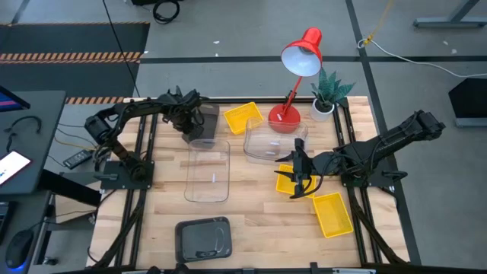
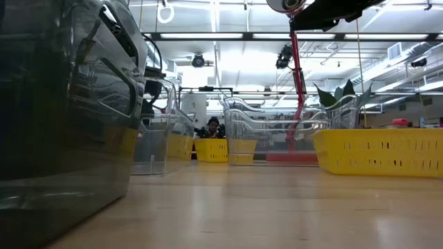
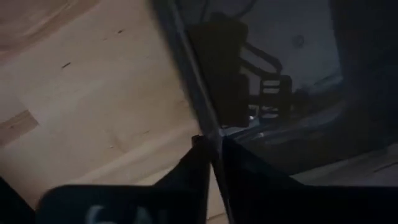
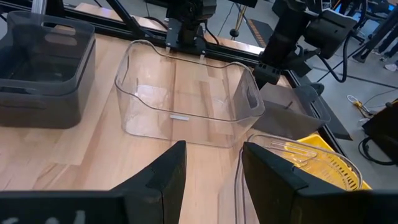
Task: Stack baskets by color
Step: Move the top black bin to the bottom of the table
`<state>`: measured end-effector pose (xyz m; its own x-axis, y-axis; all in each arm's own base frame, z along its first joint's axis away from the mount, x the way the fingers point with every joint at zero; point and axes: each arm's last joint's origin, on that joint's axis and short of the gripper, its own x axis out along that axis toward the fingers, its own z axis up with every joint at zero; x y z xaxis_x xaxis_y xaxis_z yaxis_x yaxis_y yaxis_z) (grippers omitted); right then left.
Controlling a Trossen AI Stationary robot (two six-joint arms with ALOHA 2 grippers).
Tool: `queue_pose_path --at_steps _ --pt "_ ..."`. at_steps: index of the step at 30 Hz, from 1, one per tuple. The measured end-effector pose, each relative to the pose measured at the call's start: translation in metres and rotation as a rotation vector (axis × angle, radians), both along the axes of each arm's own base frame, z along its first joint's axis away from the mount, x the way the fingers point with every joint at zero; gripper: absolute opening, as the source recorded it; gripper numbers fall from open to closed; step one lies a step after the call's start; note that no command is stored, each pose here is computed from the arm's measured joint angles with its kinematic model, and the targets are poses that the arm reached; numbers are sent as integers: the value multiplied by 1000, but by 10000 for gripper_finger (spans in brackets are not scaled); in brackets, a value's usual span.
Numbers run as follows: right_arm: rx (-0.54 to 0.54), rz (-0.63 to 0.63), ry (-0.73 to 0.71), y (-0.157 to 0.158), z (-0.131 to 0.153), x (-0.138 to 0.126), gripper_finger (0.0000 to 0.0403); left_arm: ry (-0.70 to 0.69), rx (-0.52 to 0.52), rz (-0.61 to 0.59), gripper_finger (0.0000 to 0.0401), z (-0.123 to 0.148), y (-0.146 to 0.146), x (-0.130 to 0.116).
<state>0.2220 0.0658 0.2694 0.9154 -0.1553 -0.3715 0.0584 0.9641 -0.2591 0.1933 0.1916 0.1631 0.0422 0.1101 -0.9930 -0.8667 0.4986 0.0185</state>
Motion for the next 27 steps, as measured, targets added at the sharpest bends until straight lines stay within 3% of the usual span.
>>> queue_pose_path --at_steps 3,15,20,27 --pt "-1 1 0 0 0 0 162 -2 6 -20 10 0 1 0" --pt "-2 1 0 0 0 0 162 -15 85 -43 6 29 8 6" --pt "-2 2 0 0 0 0 162 -59 130 -51 6 59 10 9" --pt "-2 -17 0 -4 0 1 162 -154 220 -53 6 125 4 10"
